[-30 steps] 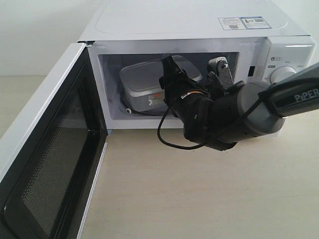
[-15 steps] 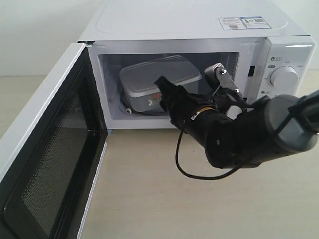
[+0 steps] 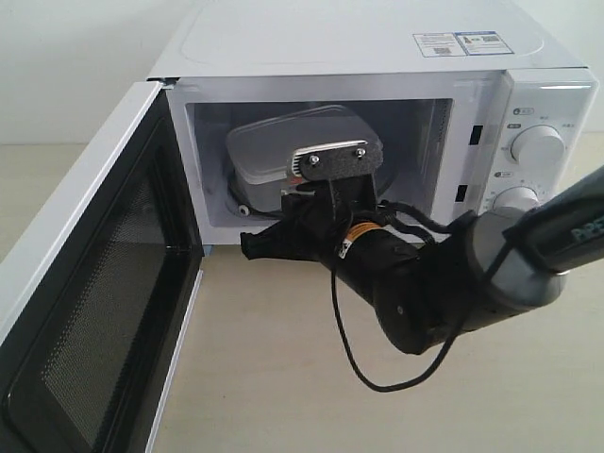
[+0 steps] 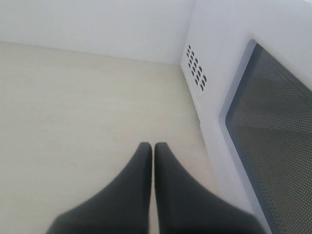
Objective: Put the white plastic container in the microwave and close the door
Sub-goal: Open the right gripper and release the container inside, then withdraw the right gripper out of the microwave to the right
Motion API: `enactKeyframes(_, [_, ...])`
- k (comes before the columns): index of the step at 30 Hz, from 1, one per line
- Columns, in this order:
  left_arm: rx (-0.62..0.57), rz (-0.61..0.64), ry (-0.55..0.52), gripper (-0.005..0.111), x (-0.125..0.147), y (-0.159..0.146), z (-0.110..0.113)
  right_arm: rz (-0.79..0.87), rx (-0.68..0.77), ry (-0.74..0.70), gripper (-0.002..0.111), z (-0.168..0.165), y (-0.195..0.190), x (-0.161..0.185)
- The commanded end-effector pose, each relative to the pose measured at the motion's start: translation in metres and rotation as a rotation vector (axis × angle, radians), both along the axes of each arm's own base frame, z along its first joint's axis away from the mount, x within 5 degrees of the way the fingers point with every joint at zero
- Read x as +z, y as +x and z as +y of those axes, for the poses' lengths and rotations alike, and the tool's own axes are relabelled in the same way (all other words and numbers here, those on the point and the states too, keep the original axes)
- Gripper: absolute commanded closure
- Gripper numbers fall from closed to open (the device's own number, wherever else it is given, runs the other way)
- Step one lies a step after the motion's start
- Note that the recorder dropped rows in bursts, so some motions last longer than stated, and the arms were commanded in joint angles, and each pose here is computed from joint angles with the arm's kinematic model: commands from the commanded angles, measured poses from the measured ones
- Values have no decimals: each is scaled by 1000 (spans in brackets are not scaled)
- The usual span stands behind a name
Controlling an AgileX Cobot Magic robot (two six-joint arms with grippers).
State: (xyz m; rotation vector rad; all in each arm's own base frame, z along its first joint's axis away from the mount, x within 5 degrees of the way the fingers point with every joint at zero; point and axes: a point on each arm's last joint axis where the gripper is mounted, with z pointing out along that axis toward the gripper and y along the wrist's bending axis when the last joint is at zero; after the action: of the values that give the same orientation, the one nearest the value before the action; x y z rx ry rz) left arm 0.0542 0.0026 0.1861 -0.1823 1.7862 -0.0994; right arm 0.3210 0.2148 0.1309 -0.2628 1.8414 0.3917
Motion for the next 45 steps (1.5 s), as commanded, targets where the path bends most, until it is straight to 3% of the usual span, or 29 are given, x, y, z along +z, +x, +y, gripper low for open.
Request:
enactKeyframes(1, [-6, -6, -11, 103, -1, 0, -1, -62, -25, -14, 108, 6, 15, -5])
enactKeyframes(6, [-6, -6, -11, 103, -1, 0, -1, -120, -27, -59, 108, 16, 31, -5])
enactKeyframes(14, [-6, -6, -11, 103, -1, 0, -1, -123, -124, -2, 108, 19, 58, -8])
enactKeyframes(21, [-6, -6, -11, 103, -1, 0, -1, -97, -112, 0, 108, 20, 60, 0])
enactKeyframes(28, [-6, -6, -11, 103, -1, 0, -1, -46, -63, -6, 108, 17, 28, 19])
enactKeyframes(37, [-6, -6, -11, 103, -1, 0, -1, 98, -40, -81, 108, -23, -30, 22])
enactKeyframes(45, [-6, -6, -11, 103, -1, 0, -1, 423, 204, -184, 108, -37, -89, 70])
